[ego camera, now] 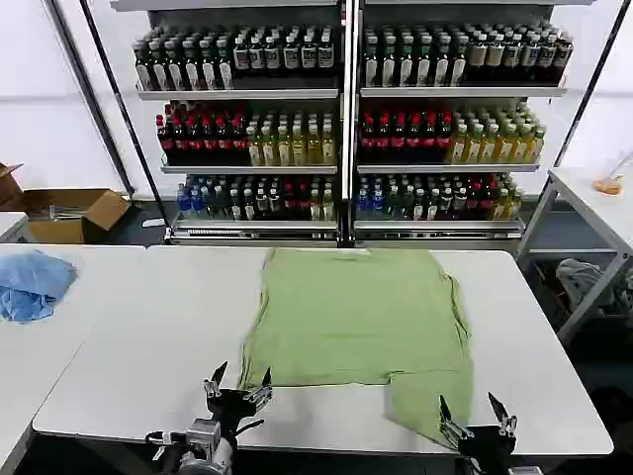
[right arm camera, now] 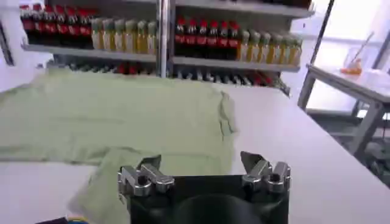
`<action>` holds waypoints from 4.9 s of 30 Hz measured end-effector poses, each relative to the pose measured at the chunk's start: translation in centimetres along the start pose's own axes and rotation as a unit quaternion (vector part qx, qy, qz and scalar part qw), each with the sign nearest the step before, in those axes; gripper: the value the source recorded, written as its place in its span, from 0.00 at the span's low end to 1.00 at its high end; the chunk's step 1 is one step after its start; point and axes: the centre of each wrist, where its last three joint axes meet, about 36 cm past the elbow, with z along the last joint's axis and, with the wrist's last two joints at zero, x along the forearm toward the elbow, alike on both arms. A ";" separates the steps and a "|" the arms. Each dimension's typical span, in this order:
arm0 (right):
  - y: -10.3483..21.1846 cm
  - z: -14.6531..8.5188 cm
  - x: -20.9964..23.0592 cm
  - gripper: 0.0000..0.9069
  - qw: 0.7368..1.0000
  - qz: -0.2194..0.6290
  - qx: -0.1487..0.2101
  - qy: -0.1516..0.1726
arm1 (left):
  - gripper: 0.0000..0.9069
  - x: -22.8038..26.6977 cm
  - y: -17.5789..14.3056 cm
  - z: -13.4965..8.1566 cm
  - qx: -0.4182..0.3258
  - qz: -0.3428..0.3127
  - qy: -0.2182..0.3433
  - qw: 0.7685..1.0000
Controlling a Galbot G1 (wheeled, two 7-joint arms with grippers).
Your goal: Fold and organize the clothes.
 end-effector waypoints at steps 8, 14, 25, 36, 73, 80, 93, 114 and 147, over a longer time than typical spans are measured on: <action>0.7 1.0 -0.1 0.71 1.000 -0.003 -0.009 0.022 | 0.03 -1.7 0.4 0.4 -0.009 -0.003 0.033 0.999; 1.2 1.5 -0.2 0.00 0.999 -0.011 -0.017 0.032 | 0.02 -2.2 0.5 0.6 -0.009 0.002 0.044 0.999; 1.8 1.9 -0.1 0.00 0.998 -0.023 -0.029 0.042 | 0.02 -2.2 0.8 0.8 0.003 0.015 0.060 0.998; 1.4 1.7 0.7 0.00 0.999 -0.031 -0.024 0.026 | 0.02 -1.4 1.3 0.8 0.024 0.023 0.052 0.998; -1.9 -7.0 -3.5 0.00 0.992 -0.023 -0.005 -0.122 | 0.02 0.4 3.5 -4.2 0.043 0.059 -0.047 0.996; -2.6 -7.4 -7.2 0.00 0.992 -0.013 -0.002 -0.128 | 0.02 -2.4 3.2 -4.5 0.048 0.059 -0.048 0.996; -3.2 -7.5 -12.6 0.00 0.992 0.000 0.010 -0.124 | 0.02 -7.5 2.5 -5.0 0.038 0.048 -0.040 0.997; -1.7 -5.6 -15.5 1.00 0.995 -0.008 0.045 -0.087 | 1.00 -10.3 1.8 -4.1 0.004 0.023 -0.035 0.999; -1.8 -1.6 -14.4 0.00 0.999 0.000 -0.028 -0.017 | 0.03 -11.7 3.3 -1.7 0.010 0.000 0.002 1.000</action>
